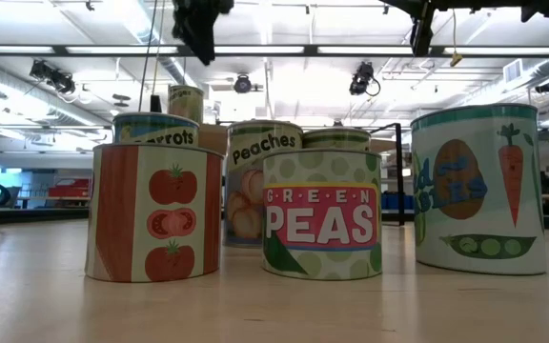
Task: Pick and place cans onto a shelf
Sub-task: Put the canned oranges on the shelf
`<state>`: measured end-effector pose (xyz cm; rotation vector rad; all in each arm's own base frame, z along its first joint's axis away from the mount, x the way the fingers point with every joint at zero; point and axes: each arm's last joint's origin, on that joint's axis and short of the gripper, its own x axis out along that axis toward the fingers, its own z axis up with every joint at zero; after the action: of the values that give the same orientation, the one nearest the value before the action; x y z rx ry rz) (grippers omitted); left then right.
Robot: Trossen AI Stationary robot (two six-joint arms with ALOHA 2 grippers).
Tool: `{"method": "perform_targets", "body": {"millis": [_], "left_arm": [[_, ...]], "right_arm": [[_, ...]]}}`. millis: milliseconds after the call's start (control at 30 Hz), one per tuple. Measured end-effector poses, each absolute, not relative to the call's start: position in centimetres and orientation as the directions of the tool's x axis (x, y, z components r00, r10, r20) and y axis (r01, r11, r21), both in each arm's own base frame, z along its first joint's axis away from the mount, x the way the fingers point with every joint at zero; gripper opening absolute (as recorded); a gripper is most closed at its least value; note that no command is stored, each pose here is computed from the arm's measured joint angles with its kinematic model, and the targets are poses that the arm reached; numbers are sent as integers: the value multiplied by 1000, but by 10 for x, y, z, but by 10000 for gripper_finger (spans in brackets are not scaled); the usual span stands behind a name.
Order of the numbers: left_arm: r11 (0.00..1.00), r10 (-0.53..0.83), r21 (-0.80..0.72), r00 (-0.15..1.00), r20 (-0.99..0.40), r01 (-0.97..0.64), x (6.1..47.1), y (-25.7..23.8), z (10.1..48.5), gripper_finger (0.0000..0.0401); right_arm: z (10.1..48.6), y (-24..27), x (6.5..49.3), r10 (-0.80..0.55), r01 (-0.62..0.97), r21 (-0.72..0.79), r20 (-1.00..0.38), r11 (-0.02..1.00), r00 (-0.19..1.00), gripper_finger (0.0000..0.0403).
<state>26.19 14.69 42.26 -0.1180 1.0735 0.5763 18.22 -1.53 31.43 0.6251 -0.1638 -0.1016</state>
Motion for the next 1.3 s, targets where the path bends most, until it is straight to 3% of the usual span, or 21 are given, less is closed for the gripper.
{"method": "perform_targets", "body": {"millis": [200,467,733,1033,1167,1300], "left_arm": [[816,359,181,237,-903,-549,237,165,422,220],[910,341,260,225,-913,-324,234,171,420,250],[849,295,179,164,-941,-498,242,199,398,211],[903,239,153,176,-955,-401,249,208,387,154],[897,250,165,164,-954,-409,246,212,387,144],[938,246,197,149,-958,-287,243,213,387,142]], "right_arm": [[314,-15,182,-144,46,589,121,806,982,62],[314,-15,182,-149,50,589,121,807,981,62],[314,-16,182,-158,59,581,122,812,980,62],[314,-16,182,-158,56,592,122,804,980,62],[315,-16,182,-158,53,592,126,804,979,62],[315,-16,182,-157,51,593,129,804,979,62]]}}
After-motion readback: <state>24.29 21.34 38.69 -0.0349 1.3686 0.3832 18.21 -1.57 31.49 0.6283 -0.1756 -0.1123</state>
